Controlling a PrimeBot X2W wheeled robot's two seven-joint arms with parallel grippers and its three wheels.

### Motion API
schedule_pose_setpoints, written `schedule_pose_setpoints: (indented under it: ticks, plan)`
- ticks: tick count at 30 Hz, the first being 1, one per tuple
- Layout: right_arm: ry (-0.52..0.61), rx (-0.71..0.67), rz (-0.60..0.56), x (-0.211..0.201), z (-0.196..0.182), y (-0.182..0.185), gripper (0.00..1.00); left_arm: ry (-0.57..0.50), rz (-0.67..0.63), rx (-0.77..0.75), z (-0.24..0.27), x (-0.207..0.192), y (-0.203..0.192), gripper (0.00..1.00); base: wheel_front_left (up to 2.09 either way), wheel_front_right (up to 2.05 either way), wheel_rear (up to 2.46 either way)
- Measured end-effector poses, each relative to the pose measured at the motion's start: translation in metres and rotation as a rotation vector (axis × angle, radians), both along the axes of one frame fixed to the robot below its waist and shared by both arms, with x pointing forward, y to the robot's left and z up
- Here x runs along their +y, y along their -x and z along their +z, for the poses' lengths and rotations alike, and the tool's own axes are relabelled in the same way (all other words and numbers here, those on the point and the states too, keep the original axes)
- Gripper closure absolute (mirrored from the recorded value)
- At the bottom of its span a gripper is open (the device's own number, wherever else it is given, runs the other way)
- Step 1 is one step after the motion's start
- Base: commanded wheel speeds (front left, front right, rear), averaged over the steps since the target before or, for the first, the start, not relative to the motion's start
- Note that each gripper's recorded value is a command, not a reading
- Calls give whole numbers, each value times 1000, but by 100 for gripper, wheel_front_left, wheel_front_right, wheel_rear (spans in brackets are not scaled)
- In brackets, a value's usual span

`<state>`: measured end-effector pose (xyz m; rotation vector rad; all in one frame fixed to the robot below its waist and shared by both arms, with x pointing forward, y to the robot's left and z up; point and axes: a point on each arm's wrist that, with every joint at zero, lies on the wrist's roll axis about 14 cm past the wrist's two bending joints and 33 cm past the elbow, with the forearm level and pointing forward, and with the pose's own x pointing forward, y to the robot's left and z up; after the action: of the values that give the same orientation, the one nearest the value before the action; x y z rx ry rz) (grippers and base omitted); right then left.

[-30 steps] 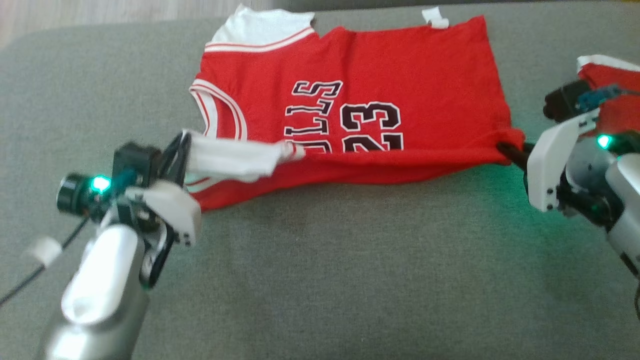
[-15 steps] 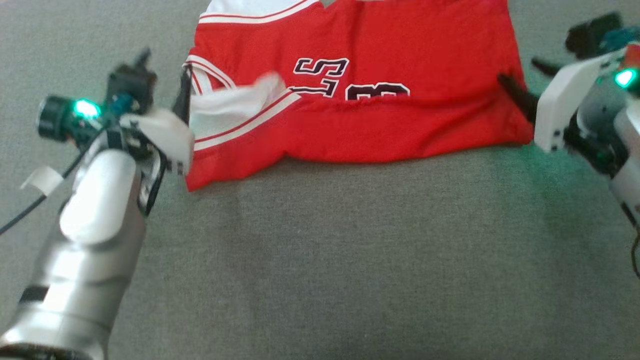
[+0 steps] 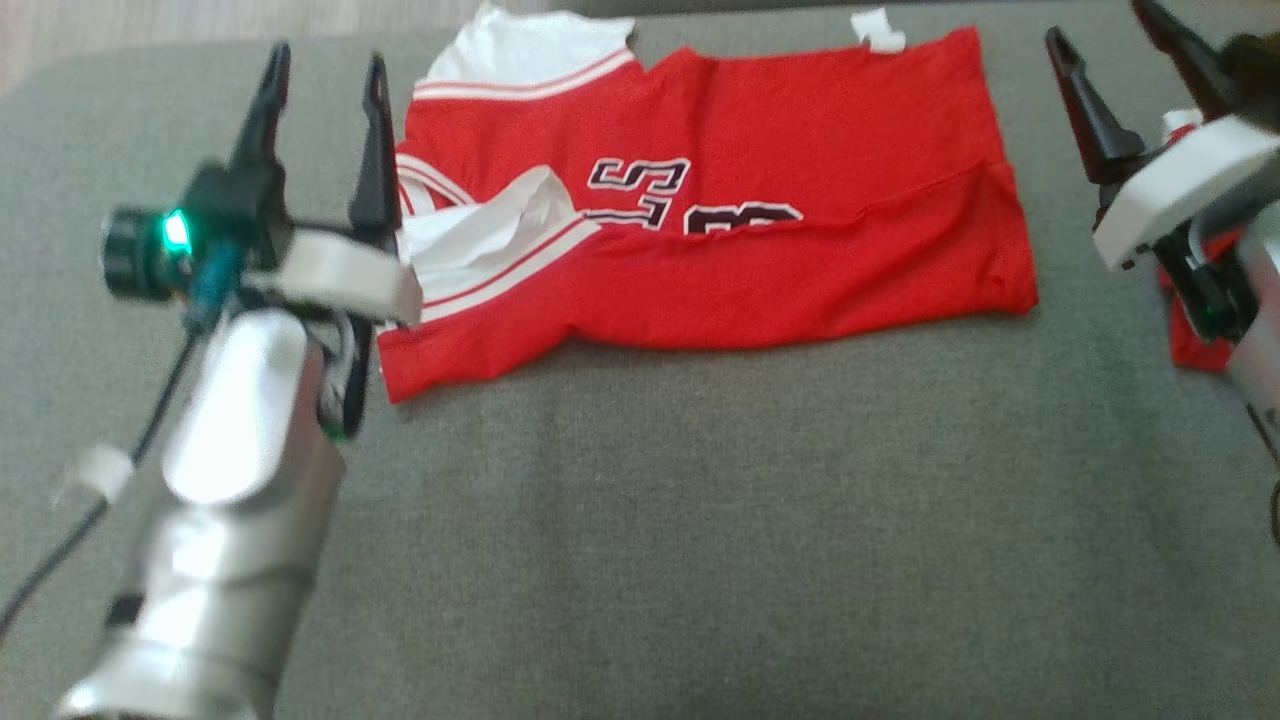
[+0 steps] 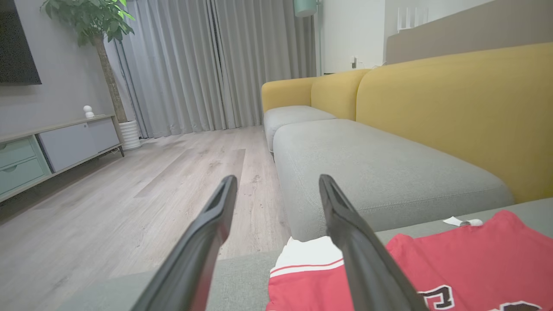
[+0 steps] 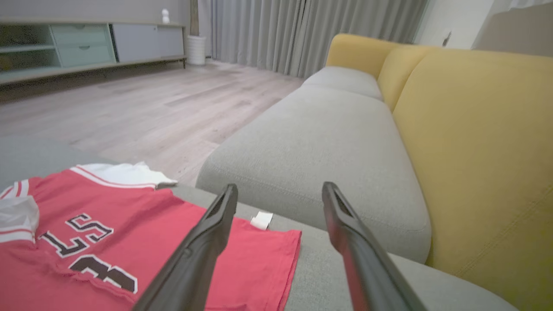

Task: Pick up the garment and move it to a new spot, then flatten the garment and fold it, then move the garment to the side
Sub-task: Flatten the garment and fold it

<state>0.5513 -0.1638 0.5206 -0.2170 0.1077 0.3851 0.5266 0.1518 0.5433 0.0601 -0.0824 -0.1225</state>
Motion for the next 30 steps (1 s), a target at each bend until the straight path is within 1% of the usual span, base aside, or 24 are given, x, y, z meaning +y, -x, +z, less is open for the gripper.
schedule_pose_setpoints:
  ticks: [3,6,9,12,17,19,23,26,30]
  plan:
    - [-34,-59,-35,-8,11,10,0,46,9,-22,3,-1,19,0,0,0,0]
    - [-59,-68,-75,-15,8,25,0,91,33,-30,1,0,40,0,0,0,0]
    - [-84,-61,-105,-17,-2,45,0,138,45,-36,-1,-3,61,0,0,0,0]
    - [-107,-34,-124,-14,-20,67,0,172,55,-9,-12,-6,80,0,0,0,0]
    - [-145,40,-167,-9,-55,100,0,184,73,74,-44,-6,105,0,0,0,0]
    - [-154,40,-176,-8,-57,104,0,184,73,96,-52,-8,107,0,0,0,0]
    - [-162,7,-180,-4,-46,98,0,161,68,156,-70,-10,105,0,0,0,0]
    - [-160,-6,-176,-1,-40,94,0,134,58,259,-94,-13,101,0,0,0,0]
    - [-164,-16,-178,-1,-37,89,0,94,83,397,-127,-10,94,0,0,0,0]
